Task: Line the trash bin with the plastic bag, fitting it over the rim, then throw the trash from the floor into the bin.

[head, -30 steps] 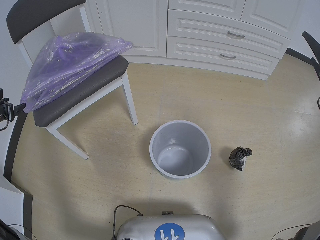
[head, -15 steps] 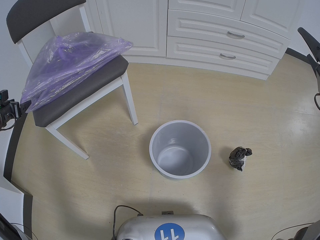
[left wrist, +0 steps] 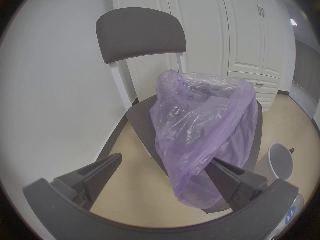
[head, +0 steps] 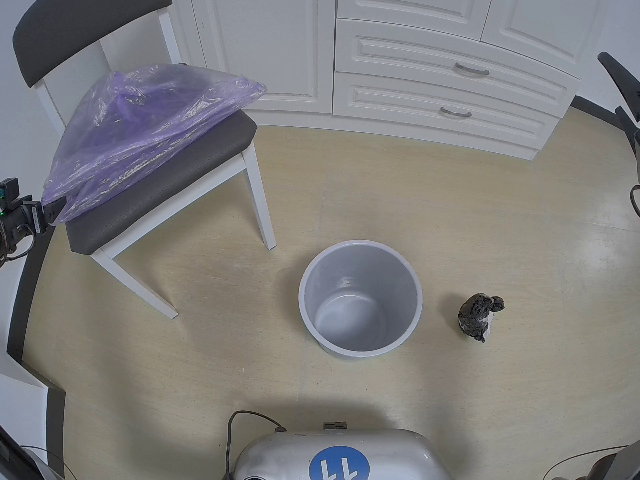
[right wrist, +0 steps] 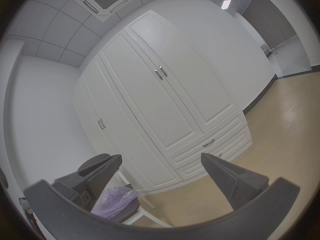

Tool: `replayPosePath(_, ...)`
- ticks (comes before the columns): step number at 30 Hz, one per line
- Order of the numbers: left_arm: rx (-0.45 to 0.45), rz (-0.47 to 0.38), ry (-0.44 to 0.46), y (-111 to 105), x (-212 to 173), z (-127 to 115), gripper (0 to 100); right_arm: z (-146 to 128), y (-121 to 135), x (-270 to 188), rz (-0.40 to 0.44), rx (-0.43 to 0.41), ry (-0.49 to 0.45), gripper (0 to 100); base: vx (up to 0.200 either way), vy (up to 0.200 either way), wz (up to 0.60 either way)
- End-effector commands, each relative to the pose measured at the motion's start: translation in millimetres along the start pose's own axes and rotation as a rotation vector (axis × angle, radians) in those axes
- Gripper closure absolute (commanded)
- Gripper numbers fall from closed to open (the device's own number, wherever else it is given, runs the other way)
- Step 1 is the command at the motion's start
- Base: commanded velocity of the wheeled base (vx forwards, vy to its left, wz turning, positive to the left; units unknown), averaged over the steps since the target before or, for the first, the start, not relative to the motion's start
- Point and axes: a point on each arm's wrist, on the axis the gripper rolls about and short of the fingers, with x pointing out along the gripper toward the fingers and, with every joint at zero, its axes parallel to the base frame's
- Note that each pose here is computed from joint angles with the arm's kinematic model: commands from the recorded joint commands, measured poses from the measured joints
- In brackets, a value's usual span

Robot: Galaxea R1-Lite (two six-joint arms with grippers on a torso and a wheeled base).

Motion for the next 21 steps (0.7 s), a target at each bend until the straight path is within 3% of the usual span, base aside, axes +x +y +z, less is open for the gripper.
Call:
replayPosePath(1,0.007,-0.006,-0.003,-2.1,-1.1,0.8,0,2.5,0.0,-1.8,0.003,0.003,-0.006,0,0.000,0.000,0.00)
replayPosePath(2,0.009,-0.007,0.000,-2.8,-2.2,-0.2,0,2.3,-0.1,-1.8,0.002,0.002,-0.005,0,0.000,0.000,0.00)
replayPosePath(3,0.008,-0.008,-0.009,-4.6,-4.6,1.6,100,2.6,-0.2,-2.2,0.003,0.003,-0.006,0,0.000,0.000,0.00)
replayPosePath(21,-0.029,-0.026,-0.025,-11.9,-11.0,3.1,100,-9.8,-5.6,-5.5,-0.006,-0.032,0.049,0,0.000,0.000,0.00)
